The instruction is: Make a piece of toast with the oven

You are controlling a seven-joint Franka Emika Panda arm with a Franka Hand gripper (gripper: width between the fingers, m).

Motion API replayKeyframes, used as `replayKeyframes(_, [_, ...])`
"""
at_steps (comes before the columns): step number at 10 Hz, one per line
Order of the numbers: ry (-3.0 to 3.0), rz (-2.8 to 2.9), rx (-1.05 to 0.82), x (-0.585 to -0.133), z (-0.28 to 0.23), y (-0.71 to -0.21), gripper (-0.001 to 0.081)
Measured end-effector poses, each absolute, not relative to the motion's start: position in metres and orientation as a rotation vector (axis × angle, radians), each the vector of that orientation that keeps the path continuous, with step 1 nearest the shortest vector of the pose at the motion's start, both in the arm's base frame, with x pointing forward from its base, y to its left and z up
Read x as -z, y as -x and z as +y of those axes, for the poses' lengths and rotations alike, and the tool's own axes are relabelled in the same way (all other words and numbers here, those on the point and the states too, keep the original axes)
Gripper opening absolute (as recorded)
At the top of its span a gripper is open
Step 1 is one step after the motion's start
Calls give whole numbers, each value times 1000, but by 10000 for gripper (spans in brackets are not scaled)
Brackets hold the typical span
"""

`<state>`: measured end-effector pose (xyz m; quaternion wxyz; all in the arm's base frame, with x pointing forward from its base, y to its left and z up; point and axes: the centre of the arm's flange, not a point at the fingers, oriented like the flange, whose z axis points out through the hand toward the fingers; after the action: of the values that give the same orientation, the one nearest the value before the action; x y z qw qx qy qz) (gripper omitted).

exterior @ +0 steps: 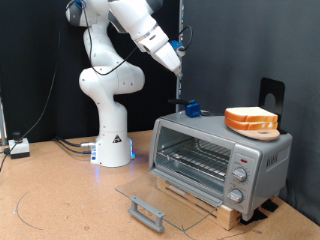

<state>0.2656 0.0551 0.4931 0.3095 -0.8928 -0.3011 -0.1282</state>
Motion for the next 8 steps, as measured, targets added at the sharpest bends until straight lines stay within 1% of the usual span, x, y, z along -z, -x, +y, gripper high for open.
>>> replayKeyframes(2, [2379,-807,341,-488,61,-265,807])
replayKeyframes(8, [2498,-883,278,-456,109,-255,807])
